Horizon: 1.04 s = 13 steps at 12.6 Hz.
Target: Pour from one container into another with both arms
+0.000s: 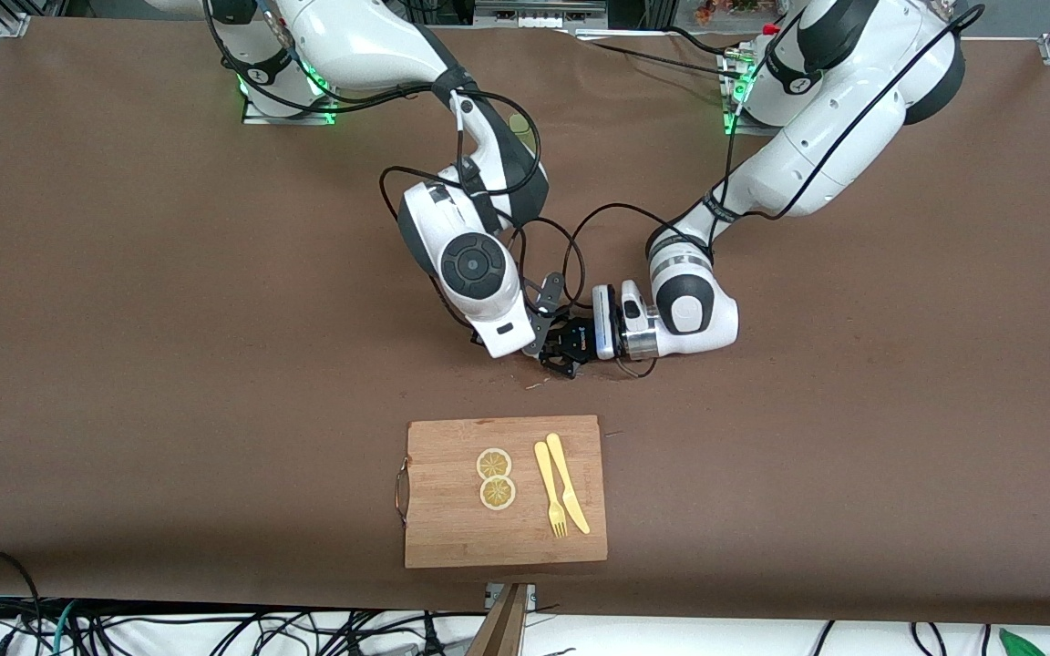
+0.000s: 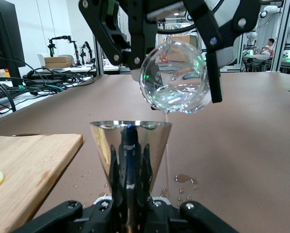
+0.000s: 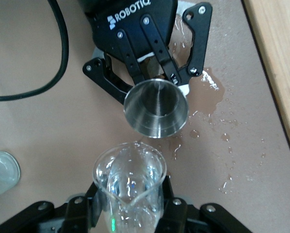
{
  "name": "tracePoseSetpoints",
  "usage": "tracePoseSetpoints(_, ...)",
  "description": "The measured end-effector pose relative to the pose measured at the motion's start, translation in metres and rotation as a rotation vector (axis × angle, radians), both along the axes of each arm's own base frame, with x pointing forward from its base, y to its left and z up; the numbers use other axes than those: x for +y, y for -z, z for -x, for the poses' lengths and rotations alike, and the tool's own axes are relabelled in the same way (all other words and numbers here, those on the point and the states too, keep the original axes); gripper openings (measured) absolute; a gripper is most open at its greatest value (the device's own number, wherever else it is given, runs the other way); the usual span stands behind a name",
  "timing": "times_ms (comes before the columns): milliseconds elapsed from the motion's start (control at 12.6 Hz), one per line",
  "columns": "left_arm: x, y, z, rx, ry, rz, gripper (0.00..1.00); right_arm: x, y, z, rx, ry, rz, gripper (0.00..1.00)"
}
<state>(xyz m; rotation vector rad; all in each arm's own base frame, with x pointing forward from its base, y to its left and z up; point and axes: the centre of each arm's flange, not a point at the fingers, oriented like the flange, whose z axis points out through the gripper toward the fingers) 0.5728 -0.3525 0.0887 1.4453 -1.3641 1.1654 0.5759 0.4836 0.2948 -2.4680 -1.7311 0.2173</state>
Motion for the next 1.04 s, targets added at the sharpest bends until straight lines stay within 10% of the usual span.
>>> tracePoseSetpoints(1035, -0.001, 0.001, 0.001, 0.001, 0.001, 0.0, 0.08, 0.013, 0.002, -0.001, -0.038, 0.087, 0.001, 0.49)
